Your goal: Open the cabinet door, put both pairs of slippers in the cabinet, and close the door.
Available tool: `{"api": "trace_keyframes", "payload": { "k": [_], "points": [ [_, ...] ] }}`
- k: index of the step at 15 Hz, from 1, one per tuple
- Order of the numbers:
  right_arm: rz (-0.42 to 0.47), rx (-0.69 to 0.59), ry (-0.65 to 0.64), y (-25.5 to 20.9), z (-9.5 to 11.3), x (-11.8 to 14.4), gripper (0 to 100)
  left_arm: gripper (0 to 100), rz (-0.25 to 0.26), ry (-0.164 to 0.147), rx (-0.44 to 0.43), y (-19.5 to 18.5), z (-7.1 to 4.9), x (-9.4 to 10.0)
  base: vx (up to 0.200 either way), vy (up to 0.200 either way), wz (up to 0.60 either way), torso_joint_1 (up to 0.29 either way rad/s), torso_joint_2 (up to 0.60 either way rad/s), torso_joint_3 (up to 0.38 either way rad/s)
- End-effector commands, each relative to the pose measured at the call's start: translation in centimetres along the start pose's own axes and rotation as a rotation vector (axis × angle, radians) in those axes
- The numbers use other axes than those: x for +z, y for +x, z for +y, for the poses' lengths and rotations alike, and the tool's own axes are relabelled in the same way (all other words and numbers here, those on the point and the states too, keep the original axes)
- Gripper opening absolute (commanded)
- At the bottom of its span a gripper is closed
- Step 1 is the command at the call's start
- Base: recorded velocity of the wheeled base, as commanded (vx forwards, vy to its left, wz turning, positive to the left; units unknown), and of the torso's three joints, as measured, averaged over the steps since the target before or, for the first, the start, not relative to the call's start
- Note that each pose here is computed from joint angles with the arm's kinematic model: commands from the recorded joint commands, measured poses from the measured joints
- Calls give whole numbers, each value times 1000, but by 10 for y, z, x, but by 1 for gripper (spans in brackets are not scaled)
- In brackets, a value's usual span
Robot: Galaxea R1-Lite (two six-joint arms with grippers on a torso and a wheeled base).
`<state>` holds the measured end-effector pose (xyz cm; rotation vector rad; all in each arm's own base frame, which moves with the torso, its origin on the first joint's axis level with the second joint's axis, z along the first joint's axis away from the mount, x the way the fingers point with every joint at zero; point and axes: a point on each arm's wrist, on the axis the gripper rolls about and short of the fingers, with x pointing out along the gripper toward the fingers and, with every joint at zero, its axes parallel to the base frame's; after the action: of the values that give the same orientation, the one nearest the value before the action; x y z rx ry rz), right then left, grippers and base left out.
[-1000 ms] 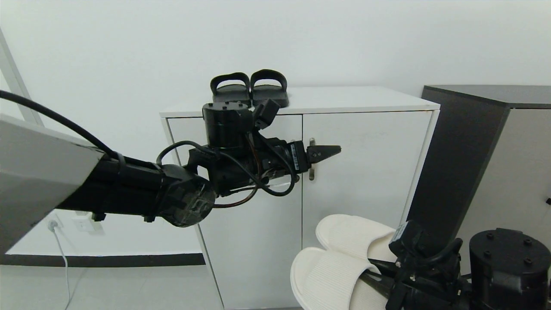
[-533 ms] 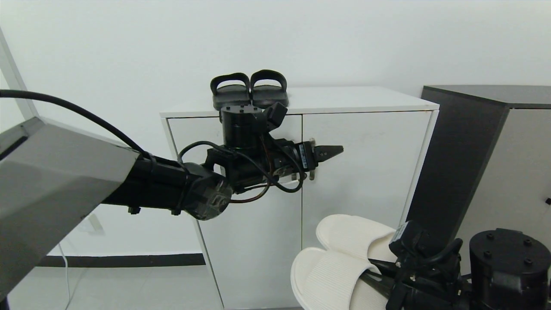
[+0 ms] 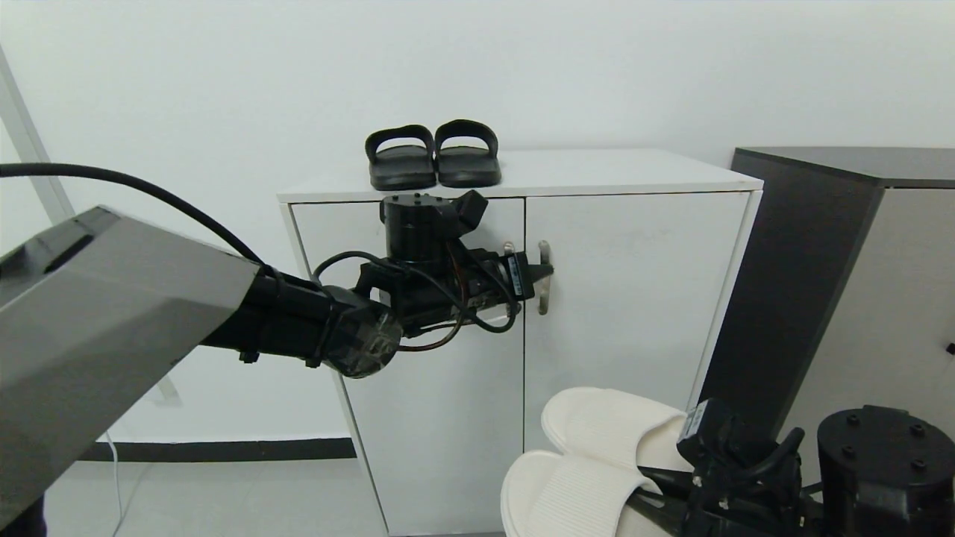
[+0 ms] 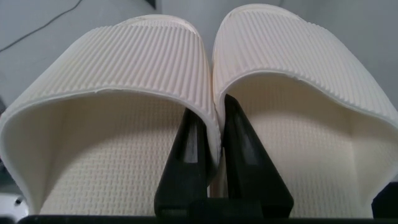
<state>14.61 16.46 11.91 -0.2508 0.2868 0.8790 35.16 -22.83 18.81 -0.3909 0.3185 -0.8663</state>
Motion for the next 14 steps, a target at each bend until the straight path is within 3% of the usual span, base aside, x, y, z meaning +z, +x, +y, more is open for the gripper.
{"api": "trace_keyframes", "payload": {
  "k": [1, 11, 12, 14],
  "points": [
    [-8, 31, -9, -7, 1, -1, 0, 0, -4, 5, -9, -7, -6, 3, 0, 0, 0, 0, 0, 0],
    [0, 53, -25, -8, 4, -4, 0, 0, 14, 4, -22, -57, -30, 0, 0, 0, 0, 0, 0, 0],
    [-1, 54, -37, -8, 4, -4, 0, 0, 13, 3, -27, -67, -31, 2, 0, 0, 0, 0, 0, 0],
    [2, 54, -40, -8, 4, -5, 0, 0, -1, 0, -4, -70, -22, 6, 0, 0, 0, 0, 0, 0]
  ]
}}
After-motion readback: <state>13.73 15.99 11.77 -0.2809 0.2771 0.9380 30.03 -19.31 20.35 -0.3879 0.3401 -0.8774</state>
